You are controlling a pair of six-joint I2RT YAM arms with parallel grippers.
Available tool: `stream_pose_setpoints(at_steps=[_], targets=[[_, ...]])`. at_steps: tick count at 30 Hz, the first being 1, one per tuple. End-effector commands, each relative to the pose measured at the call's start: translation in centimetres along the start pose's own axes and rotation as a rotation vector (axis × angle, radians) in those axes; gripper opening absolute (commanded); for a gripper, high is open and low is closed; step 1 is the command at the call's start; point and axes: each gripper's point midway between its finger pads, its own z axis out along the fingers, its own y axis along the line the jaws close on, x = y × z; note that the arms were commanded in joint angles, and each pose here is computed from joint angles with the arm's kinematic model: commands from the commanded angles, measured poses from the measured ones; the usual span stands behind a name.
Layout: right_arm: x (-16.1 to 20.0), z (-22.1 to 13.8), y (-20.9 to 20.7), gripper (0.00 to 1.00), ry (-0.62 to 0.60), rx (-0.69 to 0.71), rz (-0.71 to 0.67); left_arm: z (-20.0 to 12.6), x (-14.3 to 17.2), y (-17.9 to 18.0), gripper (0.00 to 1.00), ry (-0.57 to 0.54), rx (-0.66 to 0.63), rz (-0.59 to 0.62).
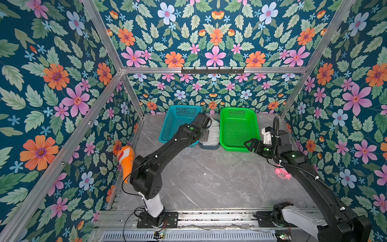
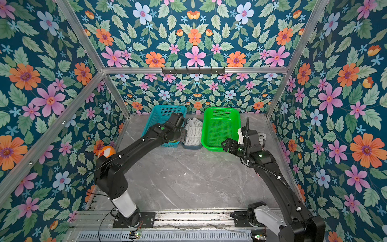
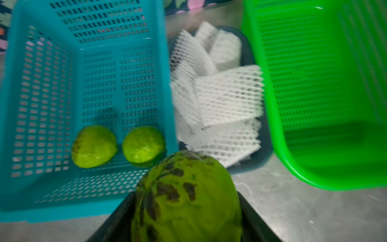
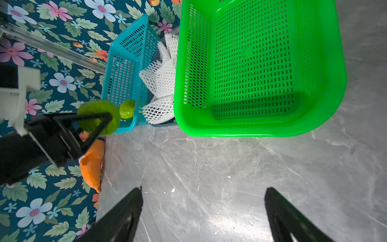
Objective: Sleeve custard apples in foam nets
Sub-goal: Place the custard apple at the center of the board.
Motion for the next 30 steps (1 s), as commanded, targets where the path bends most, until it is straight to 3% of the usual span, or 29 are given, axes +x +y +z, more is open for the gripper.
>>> stream_pose_setpoints(at_steps=[1,7,15,30], targets=[[-0.2,0.1,0.1,0.92,-0.012,-0.007,0.027,-1.0,0.6,-1.8,0.65,-0.062,0.022,-0.005],[0.3,0.1,0.1,0.91,-0.009,-0.015,0.034,-1.5,4.1,-4.2,0.65,-0.057,0.050,0.045],[0.9,0.3,-0.6,0.91,-0.008,0.000,0.052,0.4,9.7,-8.1,0.67,0.025,0.142,0.063],[1.2,0.6,-1.1,0.91,-0.004,0.016,0.060,3.7,14.0,-8.8,0.69,0.053,-0.036,0.166]])
